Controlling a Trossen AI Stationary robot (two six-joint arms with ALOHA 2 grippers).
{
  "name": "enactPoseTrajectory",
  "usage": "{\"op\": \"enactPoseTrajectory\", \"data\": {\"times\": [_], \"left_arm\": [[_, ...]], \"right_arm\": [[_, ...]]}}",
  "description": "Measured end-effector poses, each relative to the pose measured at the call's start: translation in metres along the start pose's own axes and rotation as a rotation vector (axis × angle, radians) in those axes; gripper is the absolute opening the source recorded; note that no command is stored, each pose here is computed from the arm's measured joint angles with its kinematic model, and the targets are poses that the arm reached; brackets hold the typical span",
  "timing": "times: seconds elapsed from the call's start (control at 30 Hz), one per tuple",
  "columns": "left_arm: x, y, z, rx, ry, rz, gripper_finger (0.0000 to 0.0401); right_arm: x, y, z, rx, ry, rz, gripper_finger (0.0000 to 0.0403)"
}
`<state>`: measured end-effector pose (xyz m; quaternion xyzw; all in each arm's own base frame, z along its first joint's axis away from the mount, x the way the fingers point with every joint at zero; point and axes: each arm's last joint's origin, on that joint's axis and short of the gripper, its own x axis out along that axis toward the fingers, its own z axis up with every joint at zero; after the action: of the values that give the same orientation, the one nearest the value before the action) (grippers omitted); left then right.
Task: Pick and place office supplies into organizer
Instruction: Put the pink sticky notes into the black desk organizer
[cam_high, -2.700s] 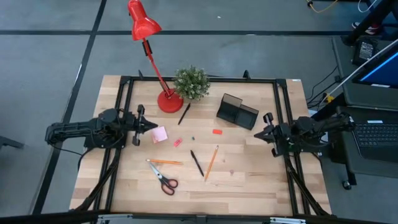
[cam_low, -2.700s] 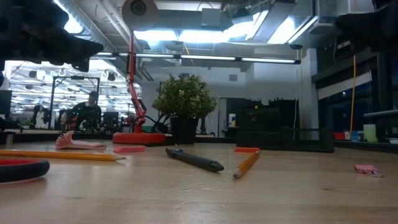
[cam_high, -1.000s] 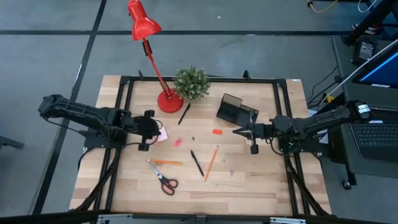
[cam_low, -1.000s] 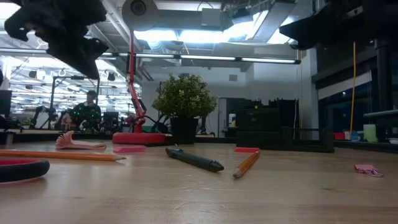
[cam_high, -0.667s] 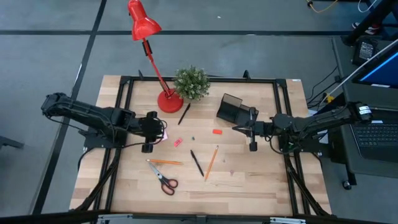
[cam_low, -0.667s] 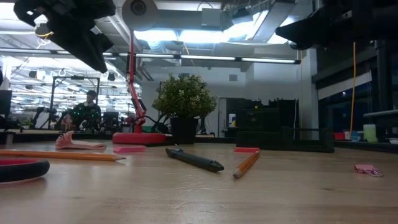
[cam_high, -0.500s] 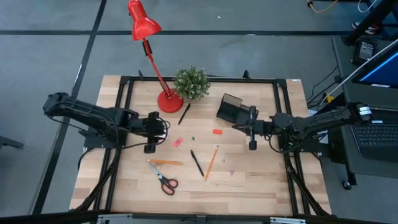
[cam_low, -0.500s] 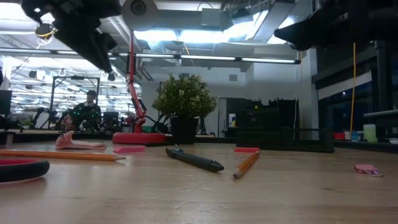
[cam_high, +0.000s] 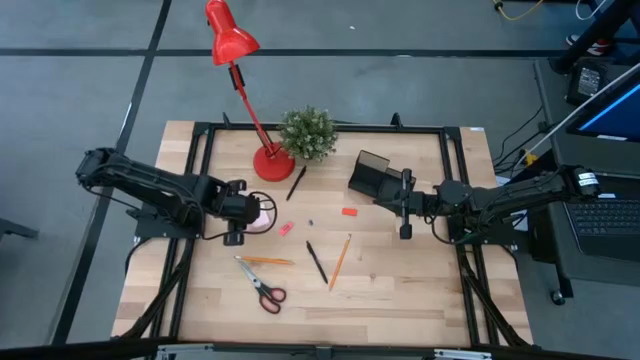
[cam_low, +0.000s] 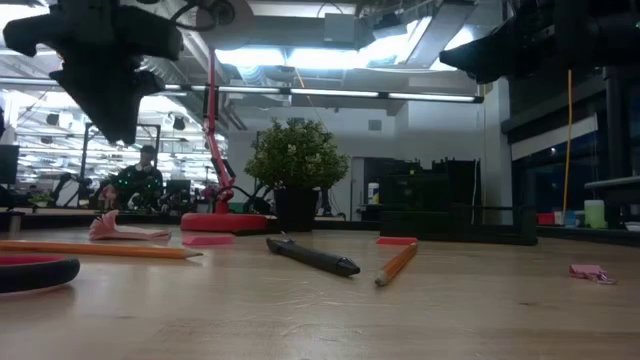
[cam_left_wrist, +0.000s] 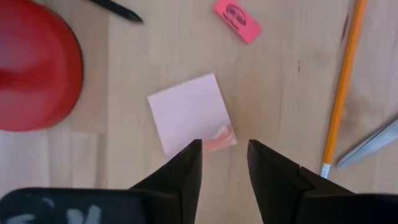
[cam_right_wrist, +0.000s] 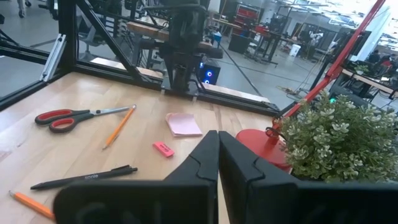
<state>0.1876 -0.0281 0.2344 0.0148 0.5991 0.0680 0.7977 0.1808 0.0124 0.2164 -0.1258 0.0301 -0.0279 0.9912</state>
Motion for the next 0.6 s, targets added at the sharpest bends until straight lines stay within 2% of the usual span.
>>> {"op": "enactPoseTrajectory", "data": {"times": [0.13, 0.27, 0.6], "left_arm": [[0.010, -0.003, 0.003, -0.030, 0.055, -0.005, 0.0131], [0.022, -0.006, 0.006, 0.000, 0.118, 0.010, 0.0141], [0.053, -0.013, 0.012, 0.203, 0.267, 0.023, 0.0148]], "right_arm": [[0.000, 0.000, -0.001, -0.001, 0.009, 0.003, 0.0014], [0.000, 0.000, -0.001, -0.001, 0.011, 0.003, 0.0014], [0.000, 0.001, -0.002, -0.002, 0.018, 0.006, 0.0004]]}}
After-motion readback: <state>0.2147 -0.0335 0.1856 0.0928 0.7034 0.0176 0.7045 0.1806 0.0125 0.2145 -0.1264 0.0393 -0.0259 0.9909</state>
